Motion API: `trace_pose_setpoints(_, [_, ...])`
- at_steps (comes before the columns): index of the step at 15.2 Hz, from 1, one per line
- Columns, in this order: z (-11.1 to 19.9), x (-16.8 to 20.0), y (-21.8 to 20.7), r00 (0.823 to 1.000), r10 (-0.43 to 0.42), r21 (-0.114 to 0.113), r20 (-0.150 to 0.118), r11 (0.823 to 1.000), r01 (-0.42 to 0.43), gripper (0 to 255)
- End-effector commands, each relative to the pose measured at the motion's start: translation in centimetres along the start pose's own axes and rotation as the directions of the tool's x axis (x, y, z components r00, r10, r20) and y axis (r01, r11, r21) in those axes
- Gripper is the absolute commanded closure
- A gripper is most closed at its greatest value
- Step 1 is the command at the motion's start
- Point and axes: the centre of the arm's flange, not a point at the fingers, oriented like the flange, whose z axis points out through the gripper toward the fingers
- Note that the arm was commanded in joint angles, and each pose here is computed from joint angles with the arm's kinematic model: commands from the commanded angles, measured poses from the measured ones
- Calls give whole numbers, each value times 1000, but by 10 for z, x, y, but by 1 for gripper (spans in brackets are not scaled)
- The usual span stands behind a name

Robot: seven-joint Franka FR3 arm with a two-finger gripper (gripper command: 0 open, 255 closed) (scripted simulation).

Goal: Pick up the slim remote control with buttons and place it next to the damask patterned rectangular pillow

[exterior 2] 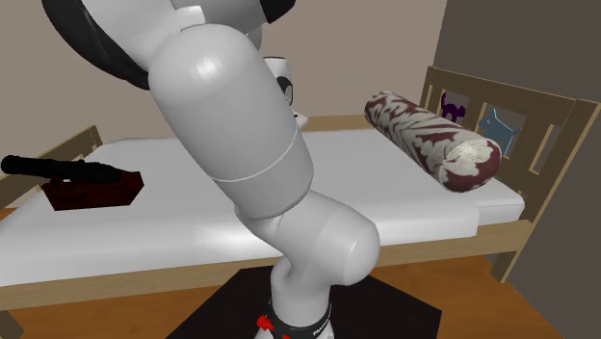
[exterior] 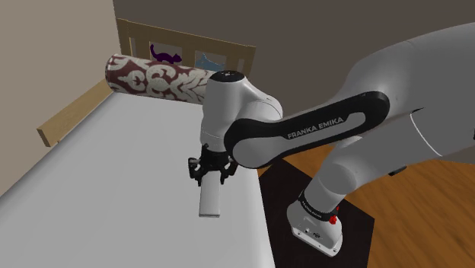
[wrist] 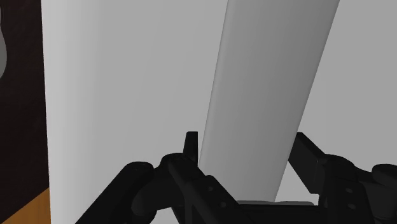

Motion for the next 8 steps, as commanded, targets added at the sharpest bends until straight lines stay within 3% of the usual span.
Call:
trace_pose_setpoints(1, [-11,0,0,1000,0,0,0,1000,0,255])
trace_pose_setpoints(8, [-48,0,1,1000,0,0,0,1000,0,255])
